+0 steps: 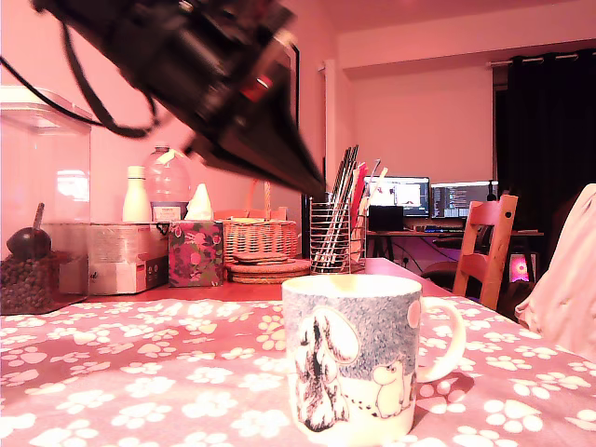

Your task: Pick up the coffee capsules on the table and drop them inside the coffee cup

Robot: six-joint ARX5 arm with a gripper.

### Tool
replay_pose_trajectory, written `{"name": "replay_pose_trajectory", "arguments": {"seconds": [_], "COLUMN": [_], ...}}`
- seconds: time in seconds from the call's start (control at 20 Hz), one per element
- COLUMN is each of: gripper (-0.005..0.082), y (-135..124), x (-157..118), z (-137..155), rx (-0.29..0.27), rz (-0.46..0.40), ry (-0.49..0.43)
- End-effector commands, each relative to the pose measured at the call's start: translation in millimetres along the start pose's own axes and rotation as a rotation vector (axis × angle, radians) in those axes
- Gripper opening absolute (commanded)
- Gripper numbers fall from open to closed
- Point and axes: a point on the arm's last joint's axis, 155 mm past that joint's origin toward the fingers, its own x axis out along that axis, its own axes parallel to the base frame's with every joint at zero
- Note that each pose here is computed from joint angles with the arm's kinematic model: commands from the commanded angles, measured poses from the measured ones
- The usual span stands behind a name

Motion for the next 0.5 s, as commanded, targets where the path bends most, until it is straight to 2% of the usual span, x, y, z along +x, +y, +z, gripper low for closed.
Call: {"name": "replay_pose_trajectory", "arguments": {"seconds": [0.0, 0.45], "gripper": [-0.0018, -0.0018], "y": [7, 58], "x": [-8, -47], "z": [4, -10], "rx": [-0.003, -0.086], "rz": [0.013, 0.141], "ry": [-0.024, -0.081]}}
